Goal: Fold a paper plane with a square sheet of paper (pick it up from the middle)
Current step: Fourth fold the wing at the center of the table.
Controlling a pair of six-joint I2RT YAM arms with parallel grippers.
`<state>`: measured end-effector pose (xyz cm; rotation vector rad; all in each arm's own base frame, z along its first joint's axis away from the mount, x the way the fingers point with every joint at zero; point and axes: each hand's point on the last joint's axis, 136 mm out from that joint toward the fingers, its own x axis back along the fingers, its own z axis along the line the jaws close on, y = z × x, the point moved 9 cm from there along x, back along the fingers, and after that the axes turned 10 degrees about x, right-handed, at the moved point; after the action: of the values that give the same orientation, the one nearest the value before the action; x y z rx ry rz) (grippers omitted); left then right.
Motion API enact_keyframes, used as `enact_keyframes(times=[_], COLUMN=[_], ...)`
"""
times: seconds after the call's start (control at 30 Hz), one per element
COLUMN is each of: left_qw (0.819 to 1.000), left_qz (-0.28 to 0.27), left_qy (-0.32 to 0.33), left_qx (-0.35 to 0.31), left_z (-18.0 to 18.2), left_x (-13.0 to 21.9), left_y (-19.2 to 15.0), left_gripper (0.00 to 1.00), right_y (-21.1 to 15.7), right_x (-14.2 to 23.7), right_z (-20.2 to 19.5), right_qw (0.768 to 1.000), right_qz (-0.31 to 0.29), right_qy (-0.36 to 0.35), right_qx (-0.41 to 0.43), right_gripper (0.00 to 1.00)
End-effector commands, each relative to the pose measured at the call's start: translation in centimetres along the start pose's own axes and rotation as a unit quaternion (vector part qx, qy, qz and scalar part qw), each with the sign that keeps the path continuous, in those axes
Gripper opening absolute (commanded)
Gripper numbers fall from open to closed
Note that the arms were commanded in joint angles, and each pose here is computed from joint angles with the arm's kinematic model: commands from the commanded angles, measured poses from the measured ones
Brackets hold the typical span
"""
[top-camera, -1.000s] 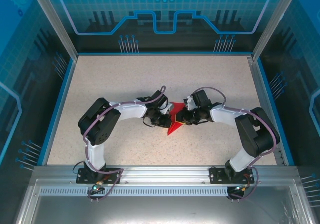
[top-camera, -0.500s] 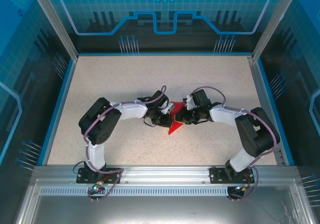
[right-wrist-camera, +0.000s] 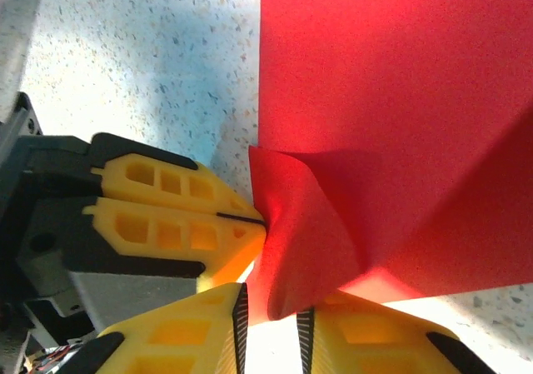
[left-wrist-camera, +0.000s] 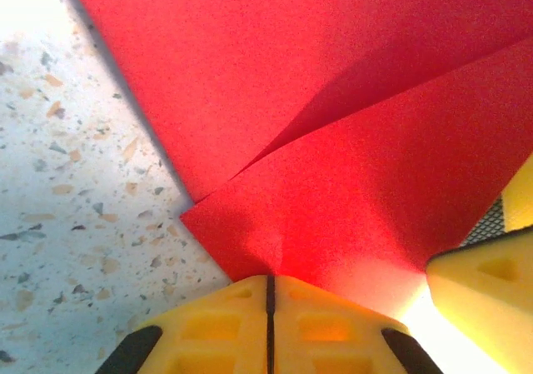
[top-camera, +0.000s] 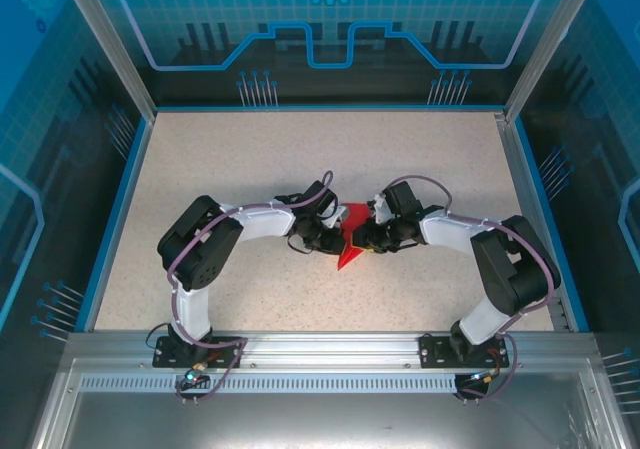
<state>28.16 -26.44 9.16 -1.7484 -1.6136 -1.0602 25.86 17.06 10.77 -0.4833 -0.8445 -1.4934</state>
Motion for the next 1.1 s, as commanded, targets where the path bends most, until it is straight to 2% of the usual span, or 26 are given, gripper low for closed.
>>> enact_keyframes(times=[0.0,0.1,0.3,0.6,1.07], left_qw=[1.0,1.0,1.0,0.999,0.999], left_qz=[-0.003,-0.007,-0.018,-0.004,0.031], left_qy=[-0.009,-0.008,-0.021,-0.042,-0.039], left_qx=[-0.009,-0.011,-0.01,0.01,0.023], left_z=[-0.7,-1.0,-1.9,-2.2,-1.1], left_x=[0.8,1.4,2.4,3.5,1.0], left_y=[0.7,0.8,1.2,-0.3,-2.0], left_gripper=[0.09,0.1,0.13,0.14,0.11], right_y=[0.3,0.1,-0.4,-0.4,-0.6], right_x=[0.2,-0.1,-0.3,-0.3,-0.2], right_z=[-0.3,-0.8,-1.4,-1.7,-1.8], right_qw=[1.0,1.0,1.0,0.999,0.999], right_qz=[-0.009,-0.001,0.009,0.011,0.015], right_qy=[0.009,-0.003,-0.02,-0.029,-0.032], right_qx=[-0.007,-0.012,-0.012,-0.015,-0.014], right_gripper=[0.23,0.17,0.11,0.08,0.08])
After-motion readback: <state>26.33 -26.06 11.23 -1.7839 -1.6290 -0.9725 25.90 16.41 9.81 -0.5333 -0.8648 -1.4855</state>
